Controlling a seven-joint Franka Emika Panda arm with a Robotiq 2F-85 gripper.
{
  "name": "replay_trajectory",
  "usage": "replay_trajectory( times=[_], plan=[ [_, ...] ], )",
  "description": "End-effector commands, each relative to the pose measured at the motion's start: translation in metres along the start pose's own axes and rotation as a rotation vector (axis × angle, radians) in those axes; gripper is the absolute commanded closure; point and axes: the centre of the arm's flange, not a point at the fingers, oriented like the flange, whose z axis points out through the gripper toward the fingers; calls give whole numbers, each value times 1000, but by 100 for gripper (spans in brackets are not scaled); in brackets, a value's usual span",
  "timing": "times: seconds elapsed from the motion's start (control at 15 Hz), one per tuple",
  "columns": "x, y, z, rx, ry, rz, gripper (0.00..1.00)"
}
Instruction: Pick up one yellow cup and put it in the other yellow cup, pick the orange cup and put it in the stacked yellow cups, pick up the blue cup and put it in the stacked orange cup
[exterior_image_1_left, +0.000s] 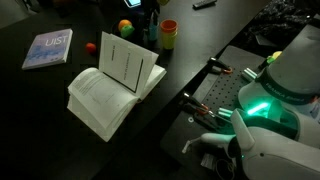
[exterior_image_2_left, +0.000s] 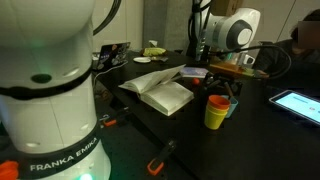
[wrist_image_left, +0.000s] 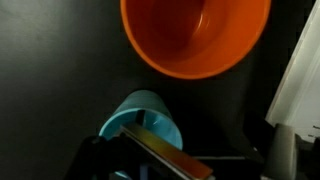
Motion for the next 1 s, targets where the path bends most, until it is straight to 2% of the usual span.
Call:
replay_trajectory(
  times=[0.0, 0.2, 0.27, 0.93],
  plan=[
    [14, 6, 6, -6, 22, -51, 0],
    [17, 5, 9, -6, 17, -76, 0],
    [18, 4, 10, -10, 17, -81, 21],
    [14, 4, 5, -32, 0, -107, 95]
  ],
)
